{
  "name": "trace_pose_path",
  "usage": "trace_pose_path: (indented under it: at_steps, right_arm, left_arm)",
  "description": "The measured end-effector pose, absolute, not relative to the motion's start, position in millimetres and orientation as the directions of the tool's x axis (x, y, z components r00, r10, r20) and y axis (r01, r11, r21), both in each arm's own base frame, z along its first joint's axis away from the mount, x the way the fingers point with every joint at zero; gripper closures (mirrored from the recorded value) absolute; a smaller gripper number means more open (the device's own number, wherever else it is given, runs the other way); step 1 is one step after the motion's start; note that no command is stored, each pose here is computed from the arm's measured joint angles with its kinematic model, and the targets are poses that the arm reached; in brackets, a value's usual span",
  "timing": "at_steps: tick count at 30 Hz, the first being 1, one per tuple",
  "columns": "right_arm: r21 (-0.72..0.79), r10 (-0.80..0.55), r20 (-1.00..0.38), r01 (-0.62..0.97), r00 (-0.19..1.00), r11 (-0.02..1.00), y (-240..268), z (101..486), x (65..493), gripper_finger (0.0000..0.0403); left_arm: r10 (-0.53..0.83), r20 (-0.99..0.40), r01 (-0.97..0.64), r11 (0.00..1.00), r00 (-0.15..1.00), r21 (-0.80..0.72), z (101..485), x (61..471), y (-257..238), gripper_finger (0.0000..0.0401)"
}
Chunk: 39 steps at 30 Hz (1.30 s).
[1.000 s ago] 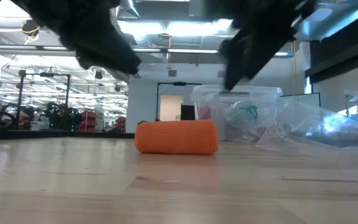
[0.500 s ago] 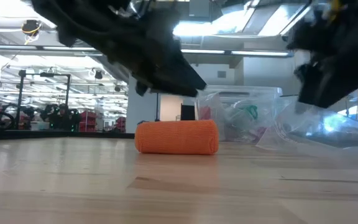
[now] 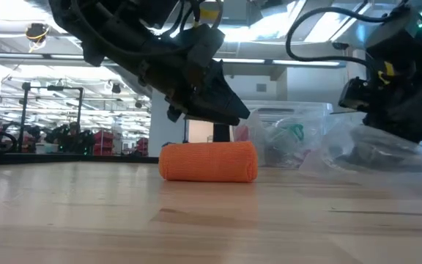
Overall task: Roll bandage
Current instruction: Open the zip bag
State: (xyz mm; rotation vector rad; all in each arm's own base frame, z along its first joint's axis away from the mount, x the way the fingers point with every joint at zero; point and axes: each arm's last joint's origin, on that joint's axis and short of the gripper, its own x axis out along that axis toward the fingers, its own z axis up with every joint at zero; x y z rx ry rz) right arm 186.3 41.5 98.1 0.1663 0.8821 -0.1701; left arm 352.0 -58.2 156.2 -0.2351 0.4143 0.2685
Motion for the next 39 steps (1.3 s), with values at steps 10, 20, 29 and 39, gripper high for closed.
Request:
trace_pose_path:
  at_steps: [10,20,29,39]
  right_arm:
    - [-0.001,-0.133,-0.758,0.202,0.638,0.979,42,89,191,0.0391]
    - [-0.418,-0.302,-0.613,0.024,0.730,0.908,82,138,225,0.0399]
    - [-0.663,-0.415,-0.425,0.035,0.804,0.748,119,186,241,0.0401]
    - [-0.679,-0.442,-0.448,0.026,0.778,0.734,118,183,236,0.0401]
  left_arm:
    - [0.211,-0.422,-0.306,0.937,0.882,-0.169,156,352,-57,0.0256]
    - [0.196,-0.392,-0.328,0.895,0.899,-0.304,167,359,-55,0.0256]
    - [0.174,-0.374,-0.326,0.860,0.911,-0.394,169,361,-54,0.0256]
    - [0.000,-0.373,-0.160,0.903,0.928,-0.398,173,360,-62,0.0256]
